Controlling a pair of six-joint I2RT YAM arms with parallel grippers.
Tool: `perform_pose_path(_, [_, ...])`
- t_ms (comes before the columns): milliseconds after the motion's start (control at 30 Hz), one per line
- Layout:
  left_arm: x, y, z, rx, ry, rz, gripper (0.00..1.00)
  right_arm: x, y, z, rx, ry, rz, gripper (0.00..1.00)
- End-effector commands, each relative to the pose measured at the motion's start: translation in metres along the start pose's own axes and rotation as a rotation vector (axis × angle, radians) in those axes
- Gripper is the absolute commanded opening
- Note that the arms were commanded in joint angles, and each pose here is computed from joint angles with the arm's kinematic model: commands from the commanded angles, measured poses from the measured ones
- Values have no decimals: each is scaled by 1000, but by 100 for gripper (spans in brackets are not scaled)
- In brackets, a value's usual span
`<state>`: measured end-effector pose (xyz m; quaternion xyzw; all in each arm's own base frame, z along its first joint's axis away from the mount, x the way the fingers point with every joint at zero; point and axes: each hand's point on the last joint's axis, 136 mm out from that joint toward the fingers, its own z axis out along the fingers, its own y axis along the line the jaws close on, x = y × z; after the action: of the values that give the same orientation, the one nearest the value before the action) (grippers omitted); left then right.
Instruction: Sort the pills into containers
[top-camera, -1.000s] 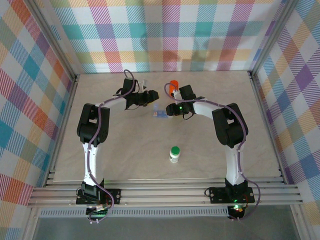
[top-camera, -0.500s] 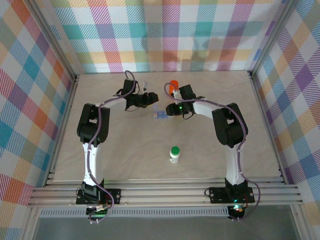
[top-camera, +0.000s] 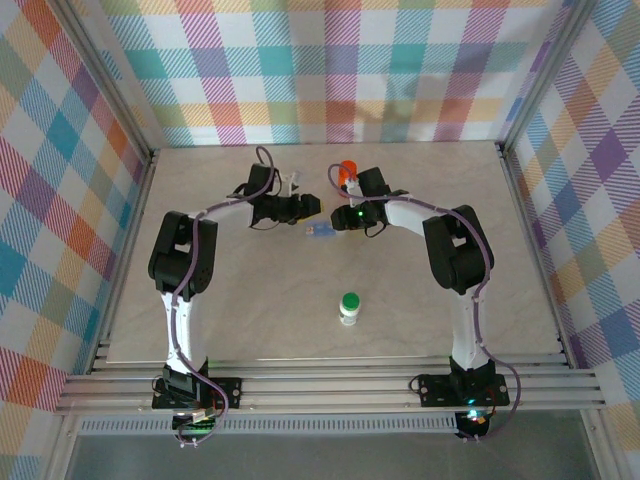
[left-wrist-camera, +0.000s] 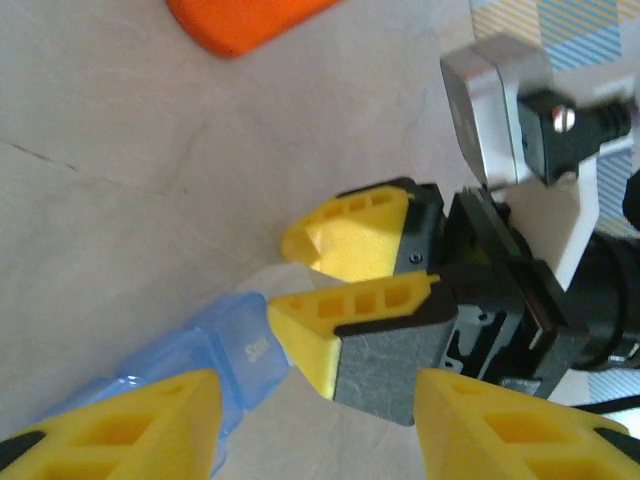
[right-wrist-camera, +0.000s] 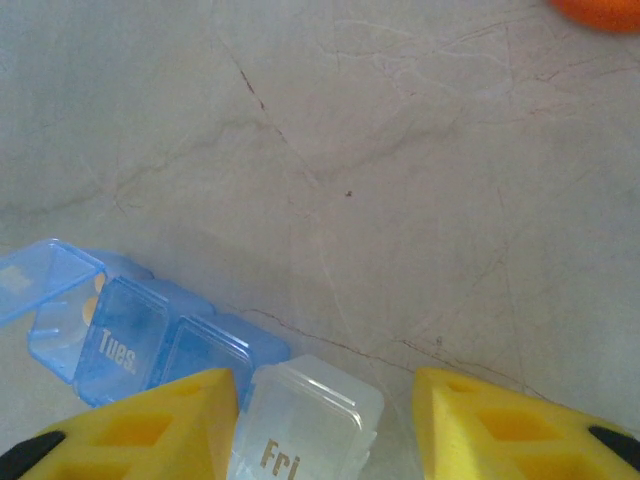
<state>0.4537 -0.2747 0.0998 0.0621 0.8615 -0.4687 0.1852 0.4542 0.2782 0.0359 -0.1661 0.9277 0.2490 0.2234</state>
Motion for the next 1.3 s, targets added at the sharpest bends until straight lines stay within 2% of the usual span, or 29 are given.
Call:
perform_pose_path(0, [12, -15, -8, 20, 33, 27, 53, 41, -19, 18, 60, 132, 56, 49])
perform_pose_path(233, [24, 2, -8, -53, 37, -4, 53, 45, -19, 17, 59, 136, 63, 49])
perform_pose_path(400, [24, 39, -11, -236, -7, -62, 49, 48, -18, 17, 53, 138, 66, 49])
perform_pose_path(567, [19, 44, -15, -289, -44, -73, 49, 49, -17, 14, 51, 136, 63, 49])
perform_pose_path(833, [22, 67, -14, -437, -1, -89, 48, 48, -14, 13, 37, 132, 60, 49])
perform_pose_path(1033, [33, 79, -9, -502, 45, -99, 43, 48, -14, 13, 32, 134, 57, 49])
perform_pose_path(1267, [44, 75, 2, -497, 80, -77, 41, 48, -14, 14, 31, 133, 54, 49])
